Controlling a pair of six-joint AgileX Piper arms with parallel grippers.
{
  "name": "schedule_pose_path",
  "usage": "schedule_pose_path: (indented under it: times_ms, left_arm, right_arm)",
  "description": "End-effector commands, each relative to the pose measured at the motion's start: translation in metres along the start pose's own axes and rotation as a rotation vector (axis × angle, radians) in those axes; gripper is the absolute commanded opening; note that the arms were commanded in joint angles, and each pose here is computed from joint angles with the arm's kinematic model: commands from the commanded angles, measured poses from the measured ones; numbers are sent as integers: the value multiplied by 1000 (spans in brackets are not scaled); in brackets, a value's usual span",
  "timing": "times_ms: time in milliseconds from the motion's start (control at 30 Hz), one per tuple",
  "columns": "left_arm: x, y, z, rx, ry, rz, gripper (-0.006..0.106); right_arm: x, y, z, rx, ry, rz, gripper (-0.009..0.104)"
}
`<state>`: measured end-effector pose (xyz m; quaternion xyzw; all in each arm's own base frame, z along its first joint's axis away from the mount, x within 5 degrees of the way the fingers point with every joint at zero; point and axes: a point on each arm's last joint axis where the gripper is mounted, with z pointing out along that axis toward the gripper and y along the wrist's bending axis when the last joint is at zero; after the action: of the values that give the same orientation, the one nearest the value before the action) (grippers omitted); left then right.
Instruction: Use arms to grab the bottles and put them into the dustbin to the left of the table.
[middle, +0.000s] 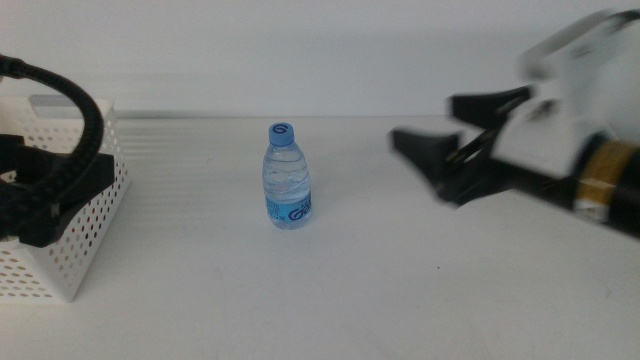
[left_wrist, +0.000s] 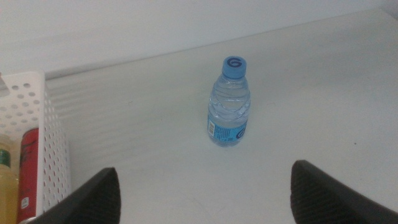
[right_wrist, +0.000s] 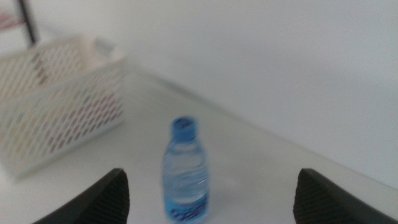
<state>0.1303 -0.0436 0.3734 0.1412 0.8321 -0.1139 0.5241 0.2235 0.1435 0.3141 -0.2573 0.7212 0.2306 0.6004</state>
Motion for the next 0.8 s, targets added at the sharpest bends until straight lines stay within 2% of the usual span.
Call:
schedule_pose_path:
  times_ms: [0, 67, 167, 367, 533, 767]
  left_arm:
    - [-13, -1, -4, 0, -94, -20, 90]
    - [-13, -1, -4, 0, -94, -20, 90]
    - [-13, -1, -4, 0, -94, -20, 90]
    - [-13, -1, -4, 0, -94, -20, 90]
    - [-13, -1, -4, 0, -94, -20, 90]
    - [-13, -1, -4, 0, -94, -20, 90]
  right_arm:
    - [-27, -1, -24, 53, -86, 70, 72]
    - [-34, -2, -41, 118, -97, 97, 71]
    - [-36, 1, -58, 172, -47, 37, 67]
    - [-43, 13, -79, 120, 107, -108, 63]
    - [-56, 16, -90, 85, 258, -114, 63]
    - [-66, 17, -95, 82, 257, -97, 63]
